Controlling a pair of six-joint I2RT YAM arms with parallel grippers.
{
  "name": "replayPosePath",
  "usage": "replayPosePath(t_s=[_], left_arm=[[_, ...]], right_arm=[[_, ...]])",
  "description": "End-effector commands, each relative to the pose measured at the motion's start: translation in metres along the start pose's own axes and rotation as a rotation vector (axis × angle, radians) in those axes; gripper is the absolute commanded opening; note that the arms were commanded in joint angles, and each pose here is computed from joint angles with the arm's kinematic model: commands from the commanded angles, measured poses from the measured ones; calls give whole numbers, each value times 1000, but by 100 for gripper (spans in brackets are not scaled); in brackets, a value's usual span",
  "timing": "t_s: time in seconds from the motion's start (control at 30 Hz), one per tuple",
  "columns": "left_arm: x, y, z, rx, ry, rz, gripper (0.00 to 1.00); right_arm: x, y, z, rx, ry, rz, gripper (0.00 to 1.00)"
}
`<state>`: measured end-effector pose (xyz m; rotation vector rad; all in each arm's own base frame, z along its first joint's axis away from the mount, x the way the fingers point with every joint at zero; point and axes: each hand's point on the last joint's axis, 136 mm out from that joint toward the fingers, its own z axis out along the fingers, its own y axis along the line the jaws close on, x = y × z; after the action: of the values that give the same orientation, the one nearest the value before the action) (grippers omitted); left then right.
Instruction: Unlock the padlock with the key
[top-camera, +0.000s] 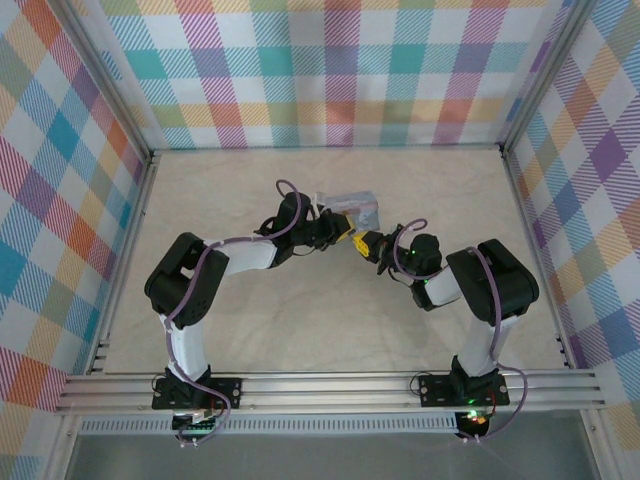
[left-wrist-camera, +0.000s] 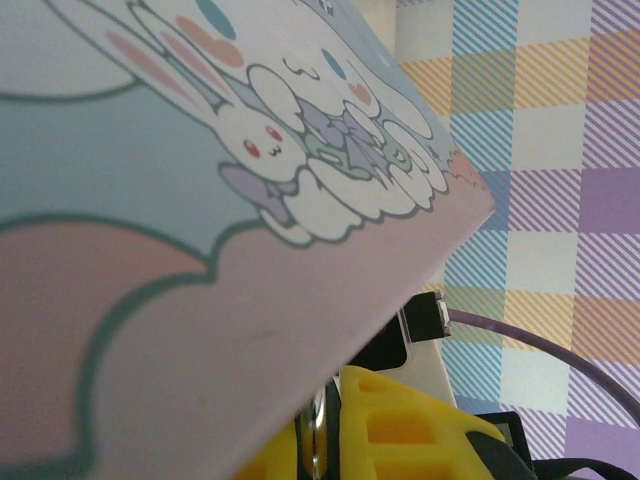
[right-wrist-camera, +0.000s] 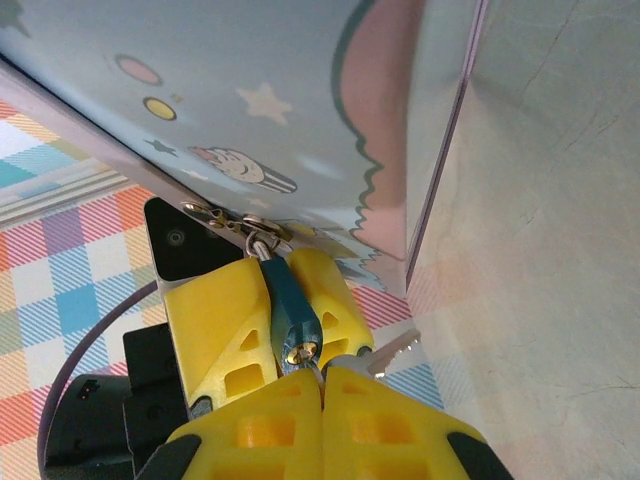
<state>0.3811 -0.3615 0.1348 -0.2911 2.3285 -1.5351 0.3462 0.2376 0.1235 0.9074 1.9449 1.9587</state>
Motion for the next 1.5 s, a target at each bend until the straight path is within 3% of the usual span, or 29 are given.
replayPosePath(t_s=[0.0, 0.83, 1.07, 1.27, 1.47], left_arm=[[30, -41, -7, 121, 115, 67, 9], [39, -38, -5, 115, 150, 68, 7], [34, -23, -7, 36, 121, 88, 7], [29, 0, -6, -79, 108, 115, 8], [30, 10, -4, -113, 115, 101, 9]], right_arm=[[-6, 18, 7, -48, -13, -38, 0], [-13, 8, 8, 13, -50, -99, 0], [-12, -7, 2, 52, -49, -100, 0], [-8, -35, -19, 137, -51, -109, 30], [1, -53, -43, 264, -47, -176, 33]])
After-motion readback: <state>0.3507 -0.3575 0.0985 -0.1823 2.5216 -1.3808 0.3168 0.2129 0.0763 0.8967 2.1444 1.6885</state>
